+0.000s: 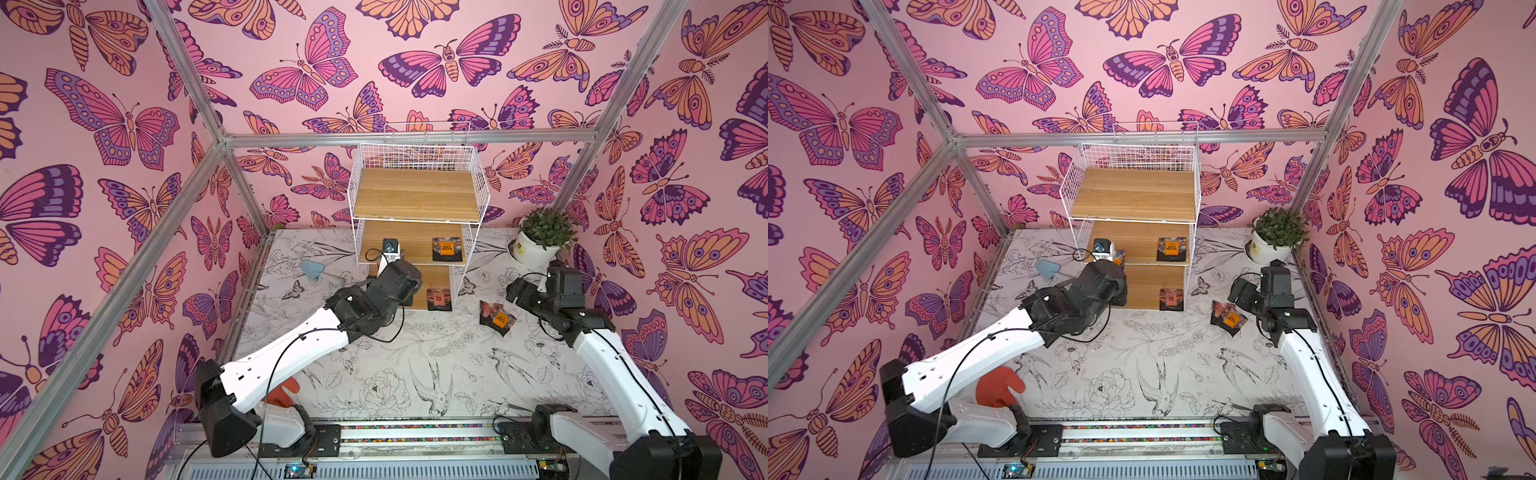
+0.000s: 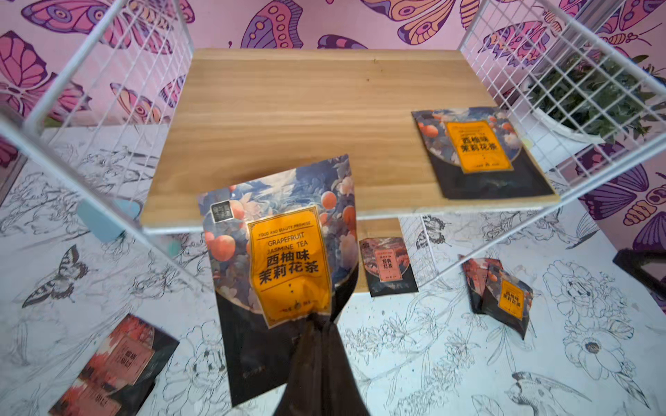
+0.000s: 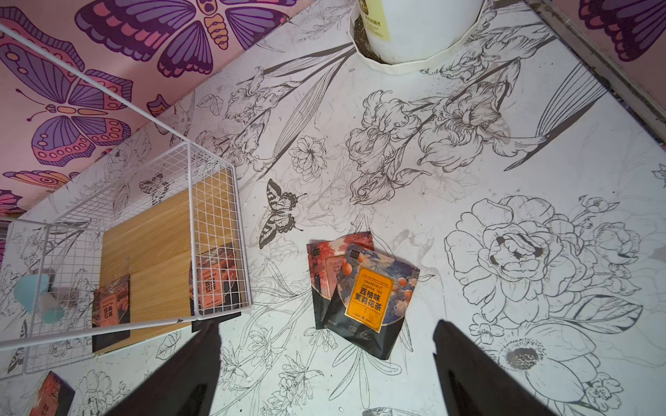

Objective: Remove the tea bags from the shelf
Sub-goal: Pick up the tea bag from the shelf, then place the tea bag at the center of the board.

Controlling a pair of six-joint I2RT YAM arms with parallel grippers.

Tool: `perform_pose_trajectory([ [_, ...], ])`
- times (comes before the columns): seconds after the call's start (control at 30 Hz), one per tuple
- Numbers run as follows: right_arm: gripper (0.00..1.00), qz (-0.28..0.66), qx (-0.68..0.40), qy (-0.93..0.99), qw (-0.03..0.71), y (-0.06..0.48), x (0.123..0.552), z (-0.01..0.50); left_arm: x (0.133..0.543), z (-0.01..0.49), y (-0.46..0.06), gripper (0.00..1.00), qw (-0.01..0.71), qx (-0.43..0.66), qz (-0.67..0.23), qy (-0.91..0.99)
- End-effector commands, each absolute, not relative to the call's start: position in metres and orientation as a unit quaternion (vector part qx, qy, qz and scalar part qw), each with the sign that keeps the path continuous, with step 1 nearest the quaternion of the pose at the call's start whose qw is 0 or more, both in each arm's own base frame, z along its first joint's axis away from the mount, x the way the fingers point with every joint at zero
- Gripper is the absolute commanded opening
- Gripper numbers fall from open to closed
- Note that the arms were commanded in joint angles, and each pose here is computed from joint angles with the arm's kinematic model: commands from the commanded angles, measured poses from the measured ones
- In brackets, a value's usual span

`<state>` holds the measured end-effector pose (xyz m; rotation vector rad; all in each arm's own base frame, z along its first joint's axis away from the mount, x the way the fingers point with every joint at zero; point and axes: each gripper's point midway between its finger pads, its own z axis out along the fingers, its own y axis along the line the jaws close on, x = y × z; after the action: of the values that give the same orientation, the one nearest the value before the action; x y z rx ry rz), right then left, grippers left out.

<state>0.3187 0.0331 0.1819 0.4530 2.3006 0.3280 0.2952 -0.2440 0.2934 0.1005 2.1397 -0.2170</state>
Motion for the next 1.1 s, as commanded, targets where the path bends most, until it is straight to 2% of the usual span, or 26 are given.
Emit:
perform_pose_trajectory([
  [0.0,0.95,0.132,0.169,0.897,0.387,0.033,0.318,0.186,0.275,0.276,-0.214,0.0,0.456,0.013,-0.049,0.888],
  [0.2,0.95,0.132,0.168,0.899,0.383,0.034,0.318,0.184,0.241,0.231,-0.153,0.0,0.426,-0.076,-0.046,0.901],
  [0.37,0.94,0.133,0.168,0.901,0.377,0.034,0.322,0.181,0.233,0.192,-0.104,0.0,0.38,-0.141,-0.034,0.914],
  [0.63,0.94,0.14,0.167,0.905,0.366,0.038,0.329,0.173,0.266,0.142,-0.072,0.0,0.305,-0.196,-0.036,0.931],
  [0.97,0.94,0.138,0.164,0.91,0.355,0.039,0.33,0.168,0.289,0.084,-0.053,0.0,0.224,-0.205,0.022,0.952],
  [1.07,0.94,0.134,0.164,0.91,0.356,0.038,0.328,0.17,0.291,0.081,-0.052,0.21,0.22,-0.209,0.026,0.953],
])
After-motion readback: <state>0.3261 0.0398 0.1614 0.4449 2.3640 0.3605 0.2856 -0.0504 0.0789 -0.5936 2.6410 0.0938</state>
